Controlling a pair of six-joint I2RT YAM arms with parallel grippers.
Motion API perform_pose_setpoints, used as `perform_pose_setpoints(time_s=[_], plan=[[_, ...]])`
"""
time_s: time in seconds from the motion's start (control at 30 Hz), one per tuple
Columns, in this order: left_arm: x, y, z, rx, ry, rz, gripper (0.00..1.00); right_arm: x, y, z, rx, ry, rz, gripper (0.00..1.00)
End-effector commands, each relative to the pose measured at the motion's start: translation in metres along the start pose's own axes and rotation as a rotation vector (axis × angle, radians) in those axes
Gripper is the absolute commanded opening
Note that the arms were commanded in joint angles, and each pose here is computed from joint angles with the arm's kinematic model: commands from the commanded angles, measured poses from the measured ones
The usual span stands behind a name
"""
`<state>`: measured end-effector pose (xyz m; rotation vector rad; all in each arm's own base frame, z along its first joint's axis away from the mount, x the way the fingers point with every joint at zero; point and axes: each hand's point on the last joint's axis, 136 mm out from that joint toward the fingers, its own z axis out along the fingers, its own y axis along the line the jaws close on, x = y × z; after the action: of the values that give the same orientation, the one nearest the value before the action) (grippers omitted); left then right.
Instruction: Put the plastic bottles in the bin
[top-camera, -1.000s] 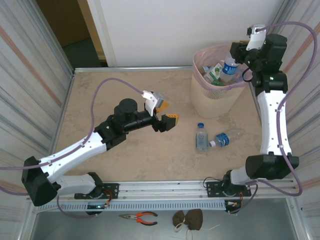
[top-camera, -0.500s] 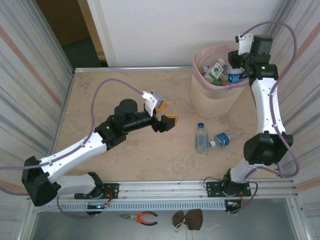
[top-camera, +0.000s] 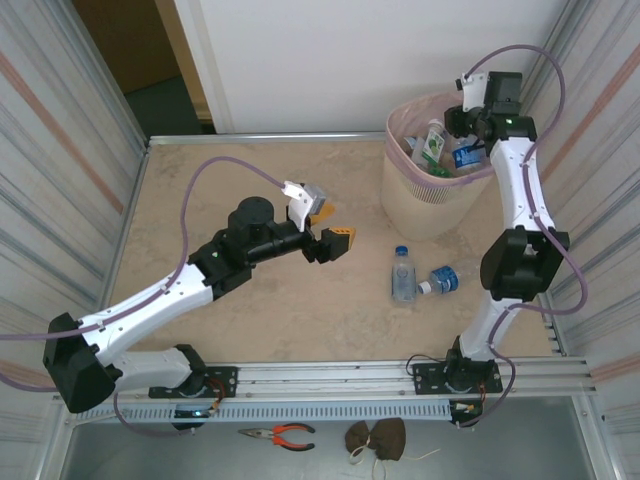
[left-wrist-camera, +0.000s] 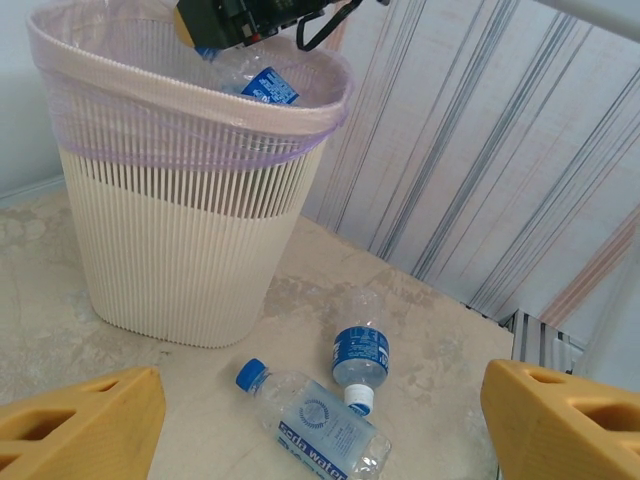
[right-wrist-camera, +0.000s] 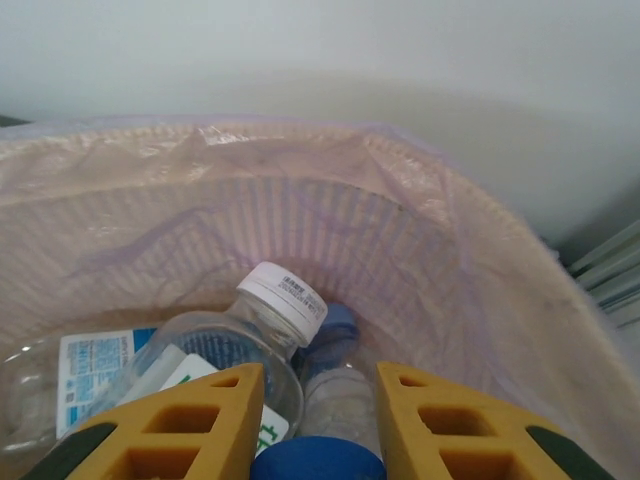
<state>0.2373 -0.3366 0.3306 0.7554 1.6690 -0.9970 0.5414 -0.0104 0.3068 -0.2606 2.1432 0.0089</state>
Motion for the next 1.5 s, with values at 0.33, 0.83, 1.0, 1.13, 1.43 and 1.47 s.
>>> perform_pose_setpoints(time_s=[0.33,0.83,1.0,1.13,1.43,1.47], plan=[[-0.018,0.003,-0.016,-0.037,-0.046,0.027,0.83,-0.022,0.000,-0.022,-0.009,-0.027,0.022,0.49],[-0.005,0.010,-0.015,-0.053,0.012,0.021,0.82,-0.024,0.033,-0.131,-0.068,-0.144,0.144,0.55],[-0.003,0.010,-0.013,-0.050,0.026,0.020,0.82,-0.002,0.046,-0.160,-0.095,-0.133,0.216,0.55],[-0.004,0.012,-0.015,-0.056,0.026,0.019,0.82,0.017,0.055,-0.186,-0.101,-0.133,0.288,0.58],[-0.004,0.016,-0.018,-0.073,0.022,0.019,0.82,0.064,0.064,-0.236,-0.053,-0.133,0.485,0.67],[-0.004,0.017,-0.019,-0.075,0.021,0.019,0.82,0.075,0.063,-0.234,-0.039,-0.106,0.527,0.68]])
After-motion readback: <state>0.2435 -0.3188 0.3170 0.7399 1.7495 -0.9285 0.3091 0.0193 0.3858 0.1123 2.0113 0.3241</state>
